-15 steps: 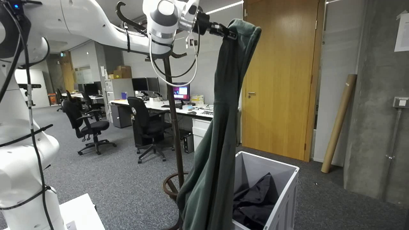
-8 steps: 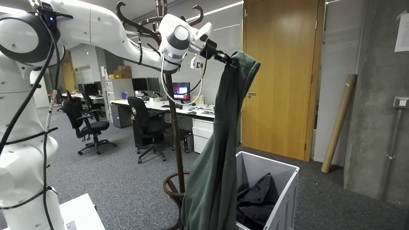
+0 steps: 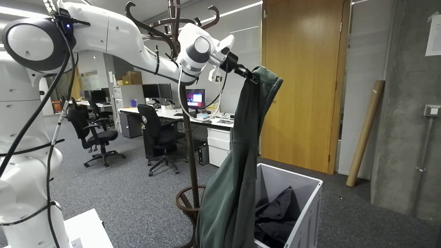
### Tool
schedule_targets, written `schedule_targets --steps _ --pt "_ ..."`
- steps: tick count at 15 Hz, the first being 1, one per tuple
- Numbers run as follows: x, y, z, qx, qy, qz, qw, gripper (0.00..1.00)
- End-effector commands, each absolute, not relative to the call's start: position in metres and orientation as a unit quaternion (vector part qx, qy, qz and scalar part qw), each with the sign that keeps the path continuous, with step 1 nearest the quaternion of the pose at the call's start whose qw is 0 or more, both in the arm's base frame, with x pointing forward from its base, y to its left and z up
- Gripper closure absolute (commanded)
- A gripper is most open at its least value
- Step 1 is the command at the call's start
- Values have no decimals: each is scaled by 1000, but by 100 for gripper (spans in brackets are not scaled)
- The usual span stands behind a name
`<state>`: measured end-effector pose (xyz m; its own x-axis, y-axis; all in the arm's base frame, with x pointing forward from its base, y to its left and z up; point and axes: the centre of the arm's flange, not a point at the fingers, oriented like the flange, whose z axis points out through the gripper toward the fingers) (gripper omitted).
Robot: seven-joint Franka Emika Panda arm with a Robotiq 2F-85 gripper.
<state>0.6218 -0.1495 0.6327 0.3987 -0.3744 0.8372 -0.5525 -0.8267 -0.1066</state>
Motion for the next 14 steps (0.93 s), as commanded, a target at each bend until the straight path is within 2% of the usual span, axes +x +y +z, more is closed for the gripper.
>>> schedule_targets --steps 1,14 --pt "643 -156 645 836 -280 462 95 98" --pt "682 -161 611 866 -309 391 42 98"
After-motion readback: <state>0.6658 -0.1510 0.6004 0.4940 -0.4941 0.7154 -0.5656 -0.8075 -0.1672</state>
